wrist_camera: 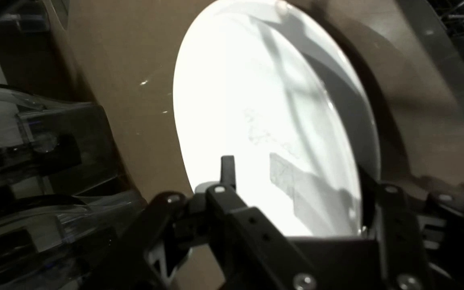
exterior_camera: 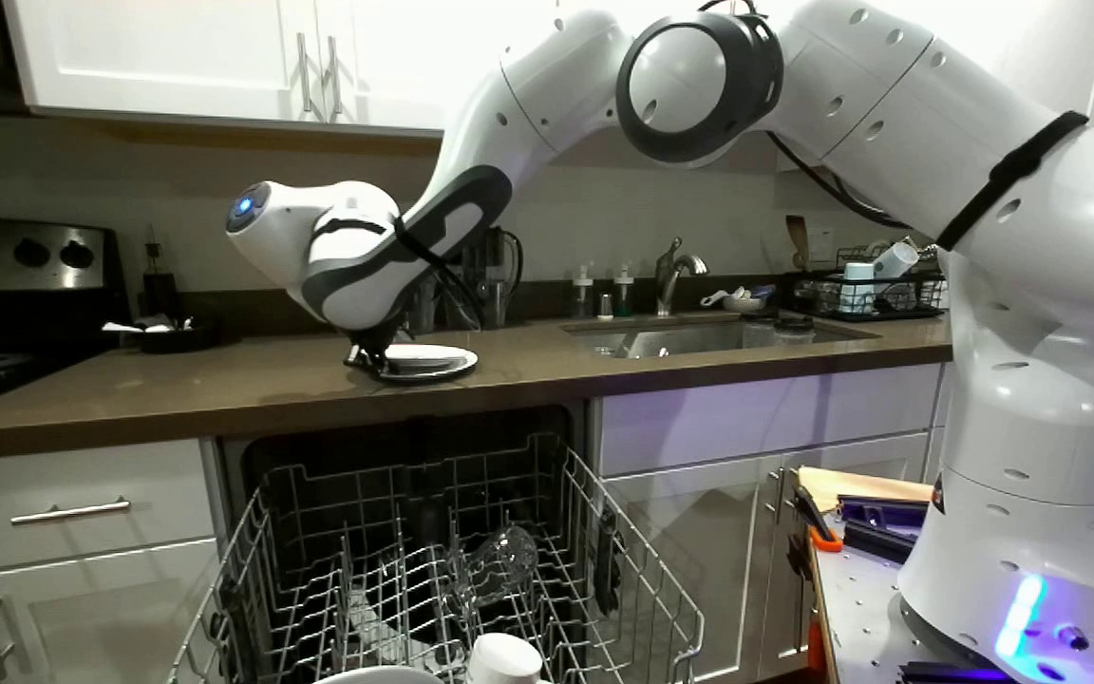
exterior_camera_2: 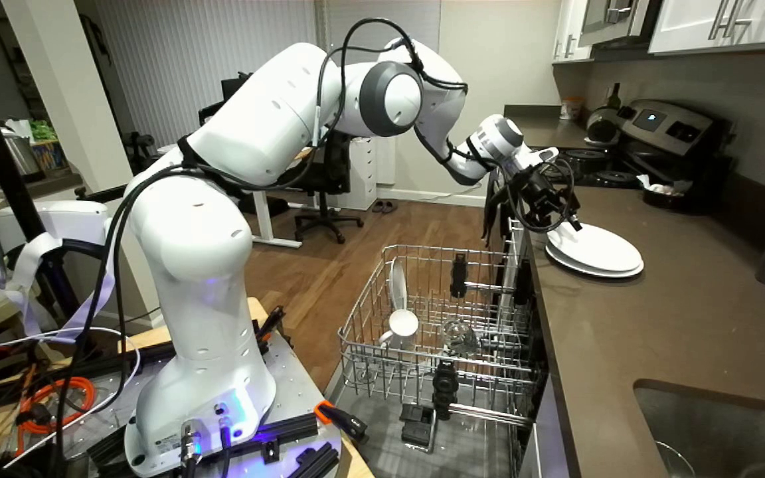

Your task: Remove one white plate from the dishwasher and place it on top of the white plate on the countertop

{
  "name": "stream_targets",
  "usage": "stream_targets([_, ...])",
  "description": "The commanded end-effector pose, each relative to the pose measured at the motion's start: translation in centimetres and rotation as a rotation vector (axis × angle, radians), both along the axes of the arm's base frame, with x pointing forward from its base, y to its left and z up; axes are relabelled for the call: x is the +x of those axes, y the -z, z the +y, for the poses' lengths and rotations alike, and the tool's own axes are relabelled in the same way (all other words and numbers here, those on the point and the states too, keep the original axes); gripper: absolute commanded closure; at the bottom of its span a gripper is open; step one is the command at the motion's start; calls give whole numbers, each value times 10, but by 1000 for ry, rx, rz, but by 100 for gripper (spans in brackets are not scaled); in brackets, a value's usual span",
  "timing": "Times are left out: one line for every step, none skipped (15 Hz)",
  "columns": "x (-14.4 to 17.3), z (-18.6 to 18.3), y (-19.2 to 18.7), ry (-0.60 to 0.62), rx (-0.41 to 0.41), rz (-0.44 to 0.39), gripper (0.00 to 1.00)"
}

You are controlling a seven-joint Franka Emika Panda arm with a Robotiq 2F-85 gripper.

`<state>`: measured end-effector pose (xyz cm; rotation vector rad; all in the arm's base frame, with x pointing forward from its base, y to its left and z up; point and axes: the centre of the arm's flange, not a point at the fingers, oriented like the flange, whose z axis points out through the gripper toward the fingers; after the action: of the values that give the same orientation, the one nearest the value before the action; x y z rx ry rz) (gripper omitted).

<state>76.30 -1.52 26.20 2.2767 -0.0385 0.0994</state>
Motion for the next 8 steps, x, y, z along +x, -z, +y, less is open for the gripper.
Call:
stream_targets([-7,-2,-15,-19,13,17,34])
stream_targets([-7,-1,-14,-21,18,19,34])
stream_targets([-7,-2,-14,-23,26,21,35])
stream_targets([-7,-2,-14,-24,30,22,34])
stream_targets([-7,-3,-14,-25,37,22,33])
stream_targets([-8,-3,-15,-26,45,21,32])
stream_targets([-8,-4,-16,-27,62,20,31])
stream_targets([-8,-4,-16,-32,83,17,30])
